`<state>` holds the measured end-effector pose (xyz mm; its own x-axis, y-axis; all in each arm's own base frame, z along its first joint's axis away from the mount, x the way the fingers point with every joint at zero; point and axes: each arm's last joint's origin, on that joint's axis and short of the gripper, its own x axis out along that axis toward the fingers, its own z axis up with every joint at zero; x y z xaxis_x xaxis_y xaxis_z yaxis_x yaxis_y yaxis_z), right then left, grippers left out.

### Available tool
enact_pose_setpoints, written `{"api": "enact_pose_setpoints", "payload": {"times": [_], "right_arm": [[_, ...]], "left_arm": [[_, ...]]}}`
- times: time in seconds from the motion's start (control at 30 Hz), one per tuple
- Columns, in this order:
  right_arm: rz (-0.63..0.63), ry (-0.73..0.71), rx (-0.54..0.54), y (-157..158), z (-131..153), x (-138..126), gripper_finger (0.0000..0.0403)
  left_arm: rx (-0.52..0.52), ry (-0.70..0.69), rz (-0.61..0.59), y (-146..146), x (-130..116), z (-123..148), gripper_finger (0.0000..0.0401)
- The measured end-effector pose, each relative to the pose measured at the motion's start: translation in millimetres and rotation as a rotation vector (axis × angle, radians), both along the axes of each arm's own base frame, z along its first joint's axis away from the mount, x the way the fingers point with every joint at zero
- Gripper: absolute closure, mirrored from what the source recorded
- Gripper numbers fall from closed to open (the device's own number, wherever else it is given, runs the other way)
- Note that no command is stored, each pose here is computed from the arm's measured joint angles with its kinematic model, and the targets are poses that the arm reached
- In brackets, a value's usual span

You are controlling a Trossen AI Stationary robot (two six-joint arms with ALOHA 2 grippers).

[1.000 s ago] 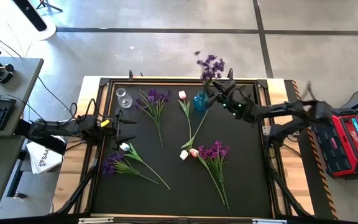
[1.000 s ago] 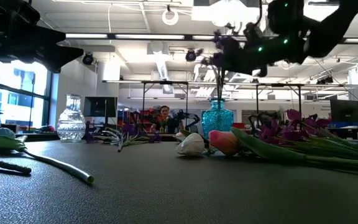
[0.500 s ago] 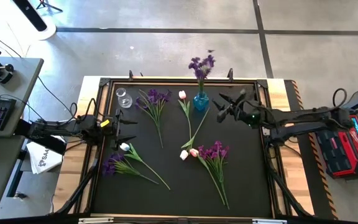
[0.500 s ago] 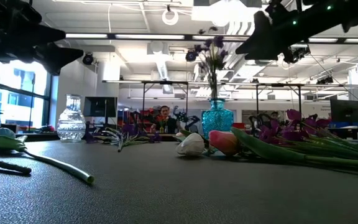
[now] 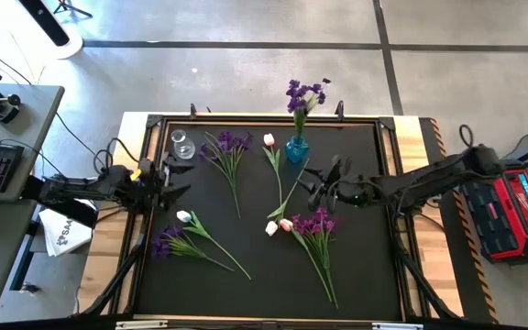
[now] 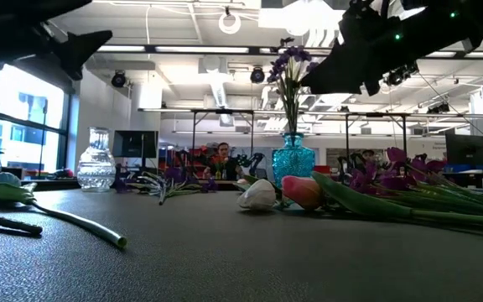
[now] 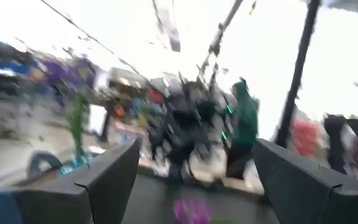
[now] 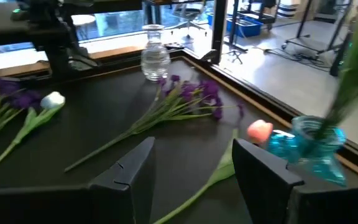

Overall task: Sort flowers into vase by color
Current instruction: Put the top pink tulip into the transparent vase

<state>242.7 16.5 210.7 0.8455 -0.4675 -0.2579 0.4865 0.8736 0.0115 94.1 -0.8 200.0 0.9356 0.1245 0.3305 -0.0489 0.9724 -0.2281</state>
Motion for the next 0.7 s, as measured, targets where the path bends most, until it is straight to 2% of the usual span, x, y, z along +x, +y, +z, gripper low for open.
{"api": "enact_pose_setpoints", "payload": {"times": [0.17, 0.27, 0.4, 0.7], "right_arm": [[0.031, -0.007, -0.019, 7.7, 1.1, 0.1, 0.0219], [0.027, -0.021, -0.05, 11.4, 7.0, -3.6, 0.0219], [0.015, -0.044, -0.075, 13.9, 14.7, -8.5, 0.0219], [0.029, -0.024, -0.059, 18.4, 12.8, -11.2, 0.0219]], "left_arm": [[-0.028, 0.039, 0.098, 2.2, 9.7, -1.7, 0.0101], [-0.057, 0.154, 0.204, 4.6, 19.6, -6.3, 0.0101], [-0.018, 0.336, 0.298, 5.6, 37.9, -8.5, 0.0101], [0.017, 0.65, 0.553, 8.7, 97.6, 1.7, 0.0101]]}}
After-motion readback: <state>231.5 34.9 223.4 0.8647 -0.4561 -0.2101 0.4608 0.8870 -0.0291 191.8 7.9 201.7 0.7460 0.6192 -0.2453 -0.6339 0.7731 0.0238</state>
